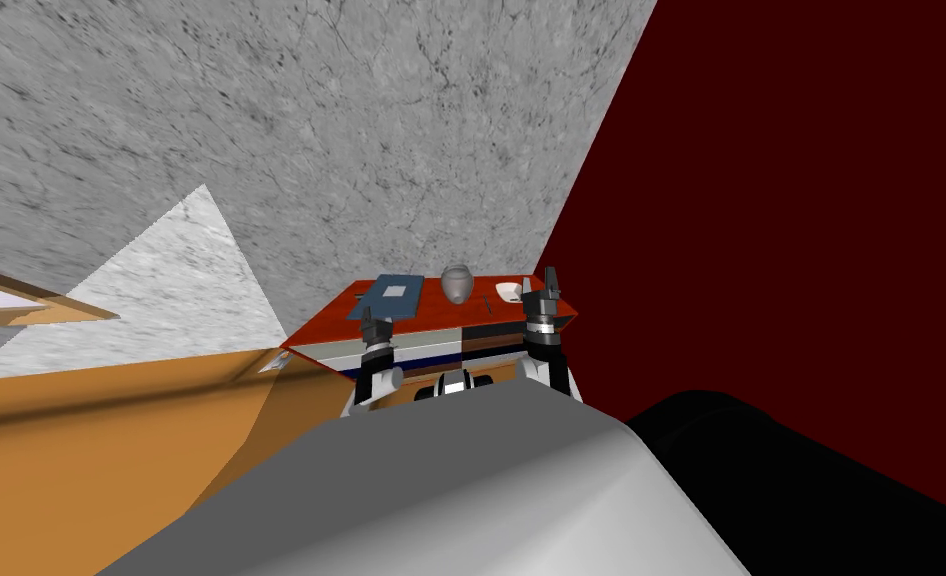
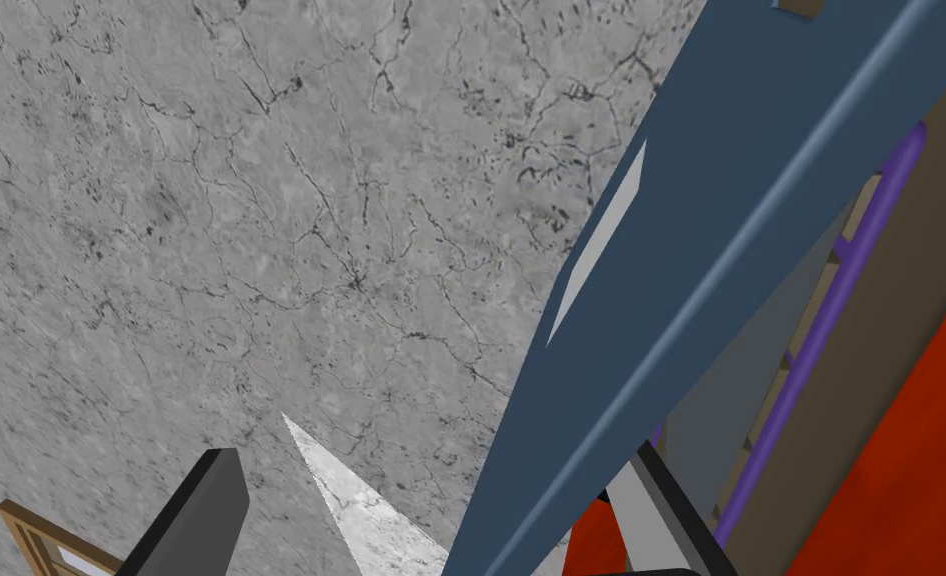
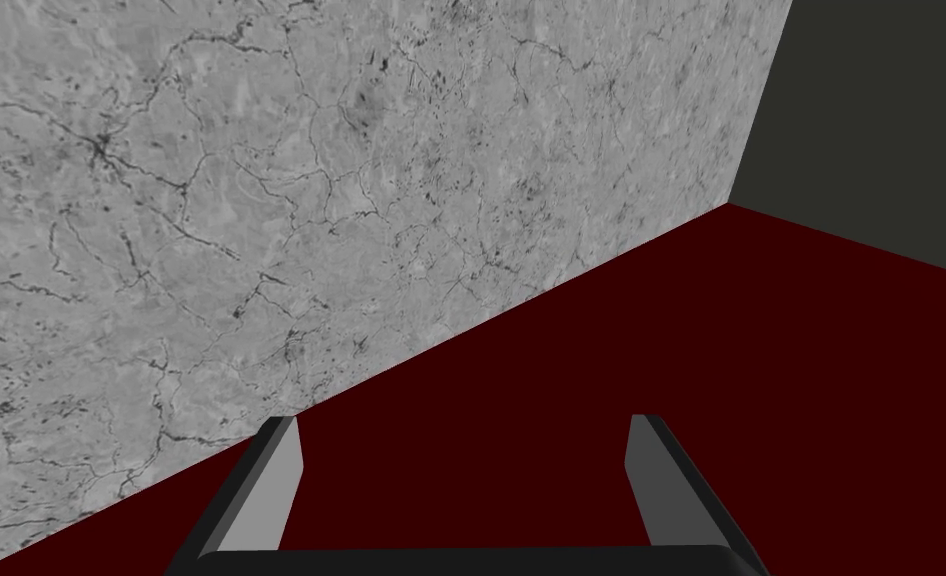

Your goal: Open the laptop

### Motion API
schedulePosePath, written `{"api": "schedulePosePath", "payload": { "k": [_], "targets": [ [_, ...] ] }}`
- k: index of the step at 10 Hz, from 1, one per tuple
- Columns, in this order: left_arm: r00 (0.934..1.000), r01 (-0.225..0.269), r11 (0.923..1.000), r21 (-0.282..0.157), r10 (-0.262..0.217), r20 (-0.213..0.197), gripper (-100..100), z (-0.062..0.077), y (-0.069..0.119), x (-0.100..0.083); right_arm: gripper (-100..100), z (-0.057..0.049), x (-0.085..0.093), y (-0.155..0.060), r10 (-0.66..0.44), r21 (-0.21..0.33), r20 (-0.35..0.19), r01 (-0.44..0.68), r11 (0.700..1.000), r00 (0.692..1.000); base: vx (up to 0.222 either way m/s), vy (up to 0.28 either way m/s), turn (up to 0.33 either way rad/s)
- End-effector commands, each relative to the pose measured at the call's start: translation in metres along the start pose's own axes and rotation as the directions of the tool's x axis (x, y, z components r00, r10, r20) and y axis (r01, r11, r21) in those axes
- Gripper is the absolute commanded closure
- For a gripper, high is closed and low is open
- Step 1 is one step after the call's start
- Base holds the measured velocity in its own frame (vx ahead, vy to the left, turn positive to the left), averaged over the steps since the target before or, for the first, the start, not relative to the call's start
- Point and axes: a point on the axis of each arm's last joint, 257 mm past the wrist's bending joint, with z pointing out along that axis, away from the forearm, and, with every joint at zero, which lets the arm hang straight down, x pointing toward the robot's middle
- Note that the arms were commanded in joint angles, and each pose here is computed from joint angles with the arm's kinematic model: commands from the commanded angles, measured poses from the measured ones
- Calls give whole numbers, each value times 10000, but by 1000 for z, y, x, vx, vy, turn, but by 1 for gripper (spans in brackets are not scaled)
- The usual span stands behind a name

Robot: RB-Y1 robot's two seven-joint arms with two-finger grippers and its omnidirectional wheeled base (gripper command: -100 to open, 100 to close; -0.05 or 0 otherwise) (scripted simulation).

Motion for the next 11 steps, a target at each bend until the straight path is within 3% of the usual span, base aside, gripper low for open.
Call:
{"api": "schedulePosePath", "payload": {
  "k": [1, 4, 5, 6, 11],
  "targets": [
    [9999, 63, 10000, 2, -63, -132, -100, 16, -8, 10, 0, 0, 0, 0, 0, 0, 0, 0, 10000, 10000, -24, -14, 54],
    [9996, 103, 9999, -43, -104, -272, -100, 32, -18, 20, 0, 0, 0, 0, 0, 0, 0, 0, 10000, 10000, -32, -12, 46],
    [9997, 96, 9999, -47, -97, -230, -100, 30, -15, 17, 0, 0, 0, 0, 0, 0, 0, 0, 10000, 10000, -17, -5, 2],
    [9997, 89, 9999, -80, -91, -233, 0, 31, -14, 18, 0, 0, 0, 0, 0, 0, 0, 0, 10000, 10000, 0, 0, 0],
    [9998, 69, 9998, -191, -72, -196, 0, 29, -10, 16, 0, 0, 0, 0, 0, 0, 0, 0, 10000, 10000, 0, 0, 0]
  ]
}}
